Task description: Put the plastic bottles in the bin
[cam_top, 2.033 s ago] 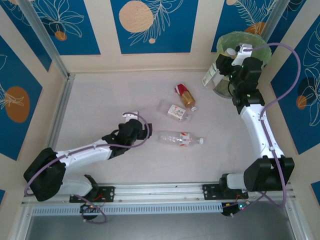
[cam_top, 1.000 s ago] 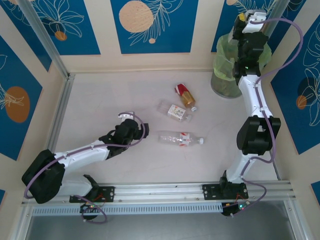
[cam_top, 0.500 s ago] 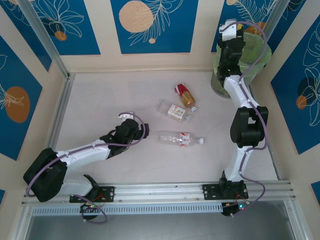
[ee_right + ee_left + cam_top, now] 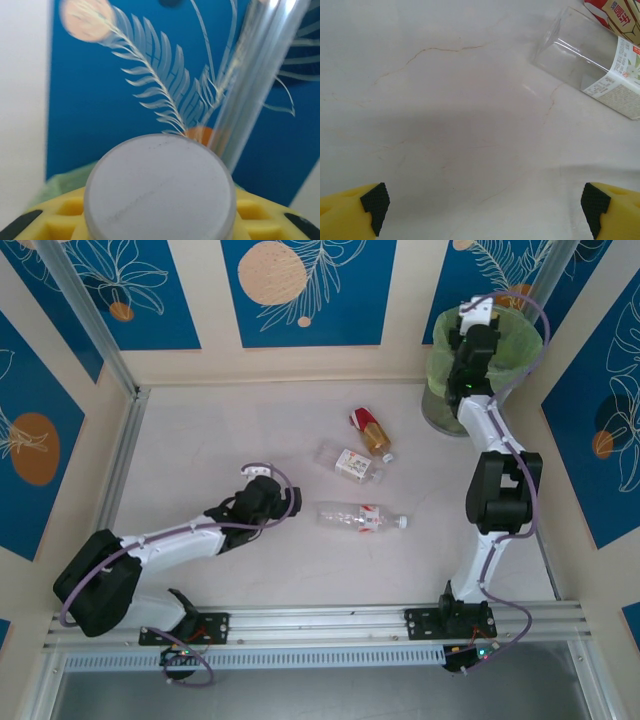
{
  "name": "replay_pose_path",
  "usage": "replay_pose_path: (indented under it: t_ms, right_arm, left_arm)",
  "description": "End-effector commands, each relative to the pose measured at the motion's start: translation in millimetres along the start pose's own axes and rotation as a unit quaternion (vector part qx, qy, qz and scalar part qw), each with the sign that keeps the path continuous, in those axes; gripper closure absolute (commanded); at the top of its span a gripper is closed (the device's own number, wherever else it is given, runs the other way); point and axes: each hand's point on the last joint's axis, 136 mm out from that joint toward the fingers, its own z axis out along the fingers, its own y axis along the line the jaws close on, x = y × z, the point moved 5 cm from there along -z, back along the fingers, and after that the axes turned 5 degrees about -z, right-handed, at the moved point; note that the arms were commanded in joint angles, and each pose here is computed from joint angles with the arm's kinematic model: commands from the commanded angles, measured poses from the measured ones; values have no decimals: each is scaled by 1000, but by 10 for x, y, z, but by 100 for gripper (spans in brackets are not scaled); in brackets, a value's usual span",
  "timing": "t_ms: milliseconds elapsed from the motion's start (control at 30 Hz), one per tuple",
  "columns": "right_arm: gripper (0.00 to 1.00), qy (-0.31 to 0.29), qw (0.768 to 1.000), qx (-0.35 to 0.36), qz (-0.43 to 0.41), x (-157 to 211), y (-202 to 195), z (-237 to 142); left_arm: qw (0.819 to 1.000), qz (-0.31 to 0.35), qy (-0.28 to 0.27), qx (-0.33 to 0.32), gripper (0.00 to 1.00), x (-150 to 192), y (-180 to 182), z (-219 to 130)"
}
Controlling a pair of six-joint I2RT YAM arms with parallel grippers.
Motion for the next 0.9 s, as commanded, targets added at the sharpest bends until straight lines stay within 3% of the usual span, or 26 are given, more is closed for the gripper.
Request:
replay_pose_path:
  t_ms: [0, 167, 400, 467, 700, 800, 867]
  right_arm:
    - [100, 6, 996, 9, 90, -42, -264, 57]
    - [100, -16, 998, 44, 44, -51, -374, 129]
    - [100, 16, 999, 47, 11, 180, -383, 248]
    - [94, 35, 999, 40, 8, 262, -365, 272]
    - [44, 83, 996, 12, 31, 315, -312, 251]
    - [0, 106, 994, 1, 40, 256, -292, 203]
    - [1, 114, 992, -9, 46, 203, -285, 151]
  left_arm:
    - [1000, -15, 7, -3, 0, -33, -12, 29]
    - [1000, -18, 17, 0, 0, -8, -44, 72]
    - [1000, -20, 20, 0, 0, 0, -45, 82]
    - [1000, -19, 18, 1, 0, -10, -50, 73]
    - [1000, -19, 17, 0, 0, -21, -42, 49]
    - [1000, -19, 16, 3, 0, -25, -47, 41]
    - [1000, -20, 14, 4, 0, -31, -51, 38]
